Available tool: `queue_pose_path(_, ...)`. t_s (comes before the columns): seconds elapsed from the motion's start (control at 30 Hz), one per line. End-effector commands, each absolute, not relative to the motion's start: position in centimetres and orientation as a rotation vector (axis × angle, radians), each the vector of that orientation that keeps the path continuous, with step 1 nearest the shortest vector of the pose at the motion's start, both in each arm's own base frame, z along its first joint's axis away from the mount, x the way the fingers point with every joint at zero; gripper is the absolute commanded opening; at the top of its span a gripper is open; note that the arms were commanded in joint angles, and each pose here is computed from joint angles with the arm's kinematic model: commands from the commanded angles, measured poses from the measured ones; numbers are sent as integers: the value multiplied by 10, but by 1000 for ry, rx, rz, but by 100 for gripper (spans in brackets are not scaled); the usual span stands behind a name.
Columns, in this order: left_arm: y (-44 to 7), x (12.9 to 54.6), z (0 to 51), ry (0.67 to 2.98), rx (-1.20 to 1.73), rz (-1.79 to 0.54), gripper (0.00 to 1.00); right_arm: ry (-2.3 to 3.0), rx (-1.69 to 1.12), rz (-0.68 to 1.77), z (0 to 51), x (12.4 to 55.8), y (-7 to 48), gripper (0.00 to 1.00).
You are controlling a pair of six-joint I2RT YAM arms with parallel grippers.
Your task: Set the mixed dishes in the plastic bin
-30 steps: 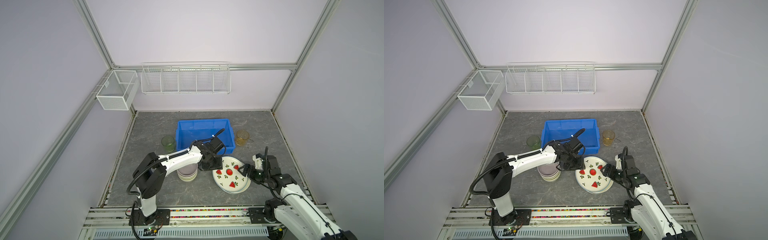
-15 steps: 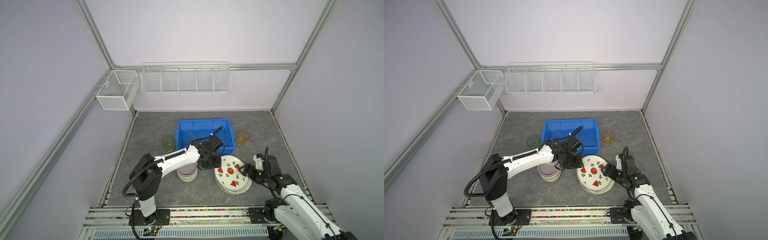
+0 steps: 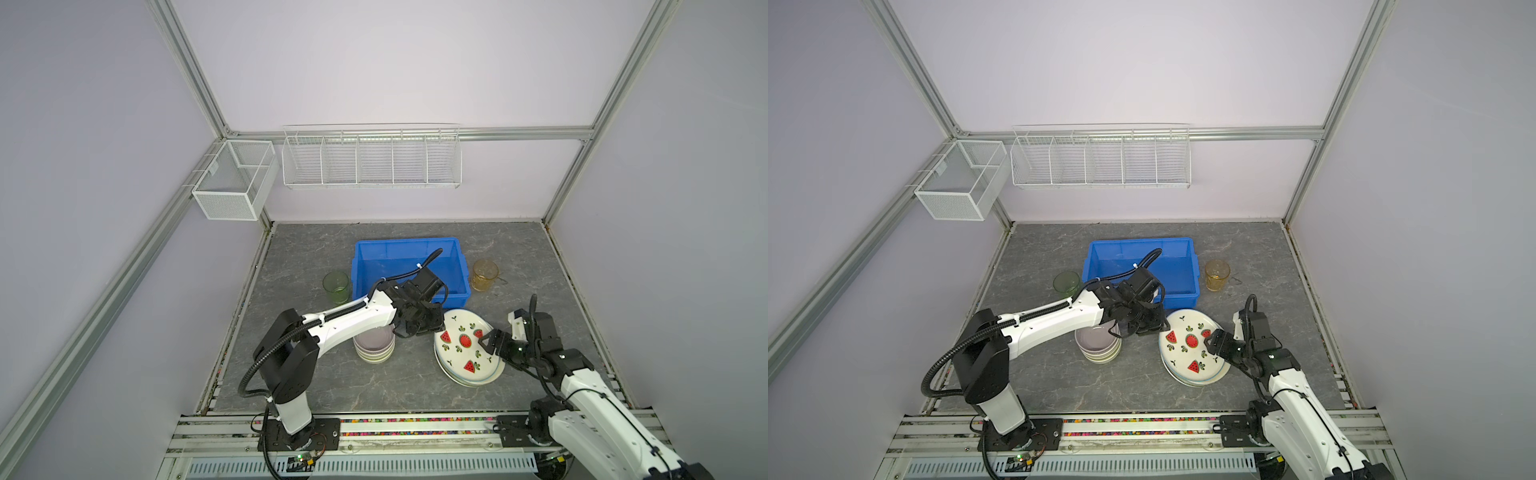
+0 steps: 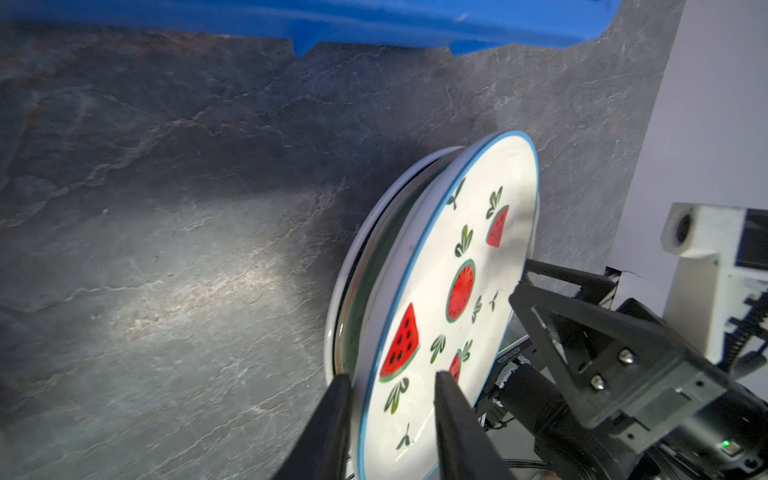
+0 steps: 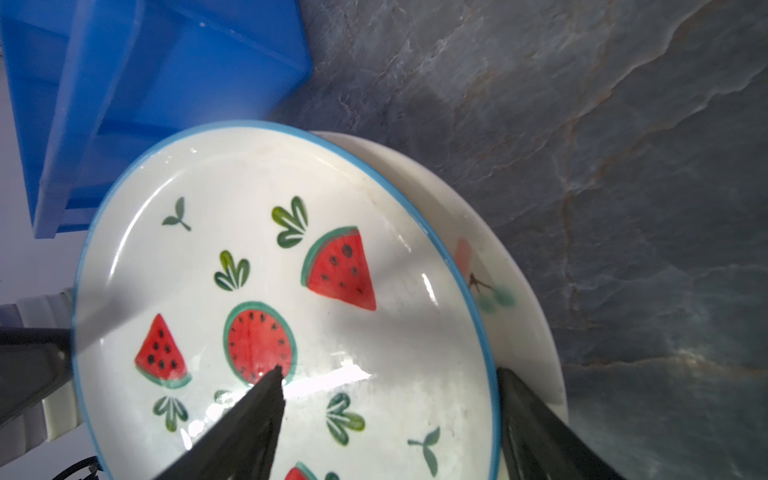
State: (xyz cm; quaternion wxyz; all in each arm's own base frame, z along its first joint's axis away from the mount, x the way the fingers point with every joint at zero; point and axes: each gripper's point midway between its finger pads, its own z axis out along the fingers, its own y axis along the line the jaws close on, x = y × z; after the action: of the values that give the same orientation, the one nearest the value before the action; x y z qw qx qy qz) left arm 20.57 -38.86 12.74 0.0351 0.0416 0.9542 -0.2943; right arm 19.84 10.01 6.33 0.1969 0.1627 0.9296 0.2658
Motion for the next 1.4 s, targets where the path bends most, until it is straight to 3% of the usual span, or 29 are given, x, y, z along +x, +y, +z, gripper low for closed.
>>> queue_pose_path(0.0,-423,195,164,2834,219,-1191,36,2666,475,832,53,182,111,81)
queue_pose_path(0.67,-421,195,125,2917,213,-1108,37,2621,425,891,68,184,118,81)
queue_pose_path(1.37,-433,194,145,2880,201,-1257,37,2601,332,963,78,184,134,81)
